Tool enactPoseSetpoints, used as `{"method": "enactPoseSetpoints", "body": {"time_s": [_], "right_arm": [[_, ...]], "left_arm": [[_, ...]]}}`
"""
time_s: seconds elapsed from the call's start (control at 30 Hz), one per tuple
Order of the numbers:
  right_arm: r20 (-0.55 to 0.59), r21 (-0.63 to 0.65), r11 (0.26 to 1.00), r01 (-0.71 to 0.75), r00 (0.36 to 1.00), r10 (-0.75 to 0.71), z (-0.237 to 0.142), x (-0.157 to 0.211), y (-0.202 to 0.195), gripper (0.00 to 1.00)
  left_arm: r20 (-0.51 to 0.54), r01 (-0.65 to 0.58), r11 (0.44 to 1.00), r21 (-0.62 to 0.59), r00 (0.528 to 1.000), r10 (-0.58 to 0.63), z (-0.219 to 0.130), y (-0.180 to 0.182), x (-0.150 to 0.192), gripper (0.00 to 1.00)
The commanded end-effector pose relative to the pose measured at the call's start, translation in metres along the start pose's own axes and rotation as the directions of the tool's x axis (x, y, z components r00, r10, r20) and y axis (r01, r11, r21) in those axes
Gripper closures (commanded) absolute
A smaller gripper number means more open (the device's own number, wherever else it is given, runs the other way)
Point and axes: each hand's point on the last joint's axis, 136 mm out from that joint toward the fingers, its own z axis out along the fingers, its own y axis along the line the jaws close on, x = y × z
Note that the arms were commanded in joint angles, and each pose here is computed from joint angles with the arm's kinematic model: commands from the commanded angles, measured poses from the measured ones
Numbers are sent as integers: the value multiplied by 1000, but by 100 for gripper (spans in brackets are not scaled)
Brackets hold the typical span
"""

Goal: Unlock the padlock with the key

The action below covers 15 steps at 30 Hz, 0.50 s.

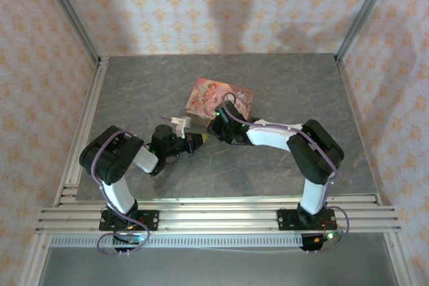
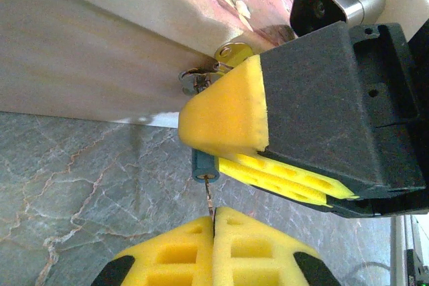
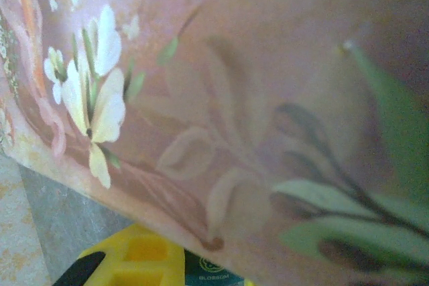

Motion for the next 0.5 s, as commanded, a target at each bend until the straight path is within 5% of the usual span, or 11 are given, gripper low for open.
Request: {"method": "enactPoseSetpoints", "body": {"time_s": [0.0,0.47], "right_arm": [[-12,45,999,-1,1000,1,5,5,-7,99],[-52,71,996,-60,997,64,2,13,-4,100]], "left_arm": [[21,-50,999,23,999,49,3,-8,-5,100],[23,-255,965,-62,966,256,3,-16,-5,100]]}}
